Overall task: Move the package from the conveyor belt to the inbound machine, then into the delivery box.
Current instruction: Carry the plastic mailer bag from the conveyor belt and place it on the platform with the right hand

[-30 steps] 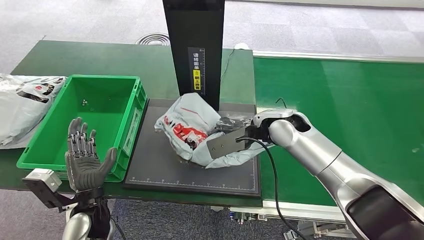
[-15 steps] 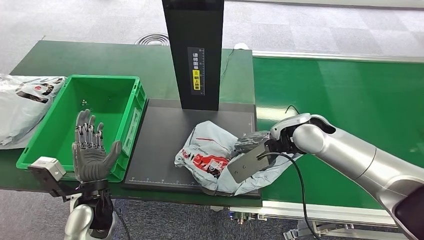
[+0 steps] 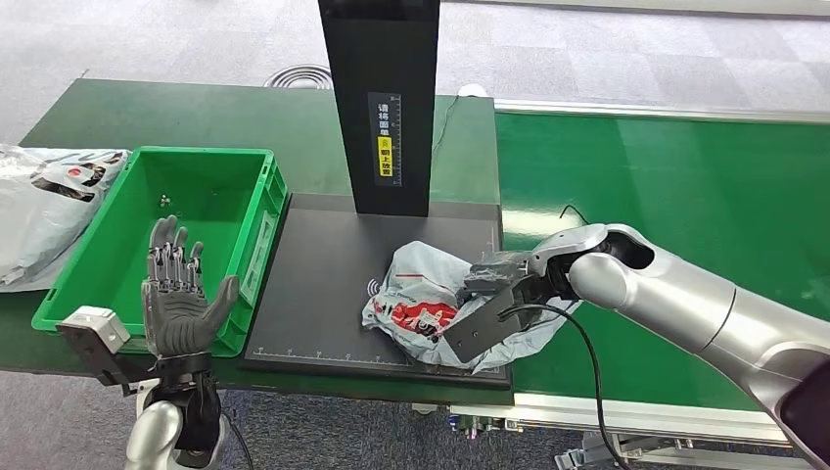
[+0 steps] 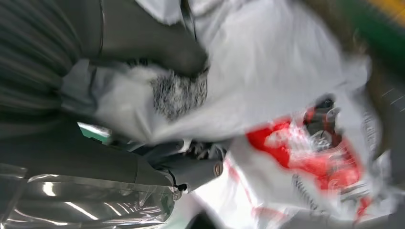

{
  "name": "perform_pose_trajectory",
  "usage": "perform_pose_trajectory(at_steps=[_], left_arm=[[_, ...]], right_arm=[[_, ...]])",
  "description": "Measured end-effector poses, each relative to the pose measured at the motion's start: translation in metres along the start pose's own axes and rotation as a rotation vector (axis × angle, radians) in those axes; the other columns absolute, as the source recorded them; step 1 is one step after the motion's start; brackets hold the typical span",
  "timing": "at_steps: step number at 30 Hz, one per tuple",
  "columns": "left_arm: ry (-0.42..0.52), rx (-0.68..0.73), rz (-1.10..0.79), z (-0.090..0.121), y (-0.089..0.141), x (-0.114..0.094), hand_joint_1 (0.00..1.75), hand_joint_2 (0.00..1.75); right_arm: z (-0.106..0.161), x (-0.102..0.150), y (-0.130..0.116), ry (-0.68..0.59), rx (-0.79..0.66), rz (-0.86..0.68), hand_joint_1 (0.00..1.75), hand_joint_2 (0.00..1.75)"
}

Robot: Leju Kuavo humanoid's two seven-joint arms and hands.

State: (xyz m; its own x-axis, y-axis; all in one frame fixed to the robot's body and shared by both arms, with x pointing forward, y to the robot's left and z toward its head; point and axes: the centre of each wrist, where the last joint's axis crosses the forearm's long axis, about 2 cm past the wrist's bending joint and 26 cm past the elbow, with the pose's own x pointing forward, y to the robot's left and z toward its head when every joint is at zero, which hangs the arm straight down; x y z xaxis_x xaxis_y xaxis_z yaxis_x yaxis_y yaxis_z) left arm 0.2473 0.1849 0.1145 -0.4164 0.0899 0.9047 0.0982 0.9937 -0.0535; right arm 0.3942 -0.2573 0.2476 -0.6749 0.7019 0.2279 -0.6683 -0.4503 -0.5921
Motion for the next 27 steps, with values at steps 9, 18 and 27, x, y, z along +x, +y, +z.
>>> perform_pose_trajectory(at_steps=[9, 18, 27], left_arm=[[0.006, -0.010, -0.028, 0.021, -0.001, -0.001, 0.00, 1.75], [-0.006, 0.015, -0.069, 0.029, 0.000, 0.002, 0.00, 1.75], [-0.013, 0.019, -0.074, 0.030, 0.001, 0.003, 0.00, 1.75]], right_arm=[[-0.026, -0.016, 0.007, 0.213, -0.420, 0.436, 0.00, 0.00], [-0.070, -0.010, 0.008, 0.208, -0.686, 0.486, 0.00, 0.00], [-0.087, 0.005, 0.009, 0.021, -1.073, 0.271, 0.00, 0.00]])
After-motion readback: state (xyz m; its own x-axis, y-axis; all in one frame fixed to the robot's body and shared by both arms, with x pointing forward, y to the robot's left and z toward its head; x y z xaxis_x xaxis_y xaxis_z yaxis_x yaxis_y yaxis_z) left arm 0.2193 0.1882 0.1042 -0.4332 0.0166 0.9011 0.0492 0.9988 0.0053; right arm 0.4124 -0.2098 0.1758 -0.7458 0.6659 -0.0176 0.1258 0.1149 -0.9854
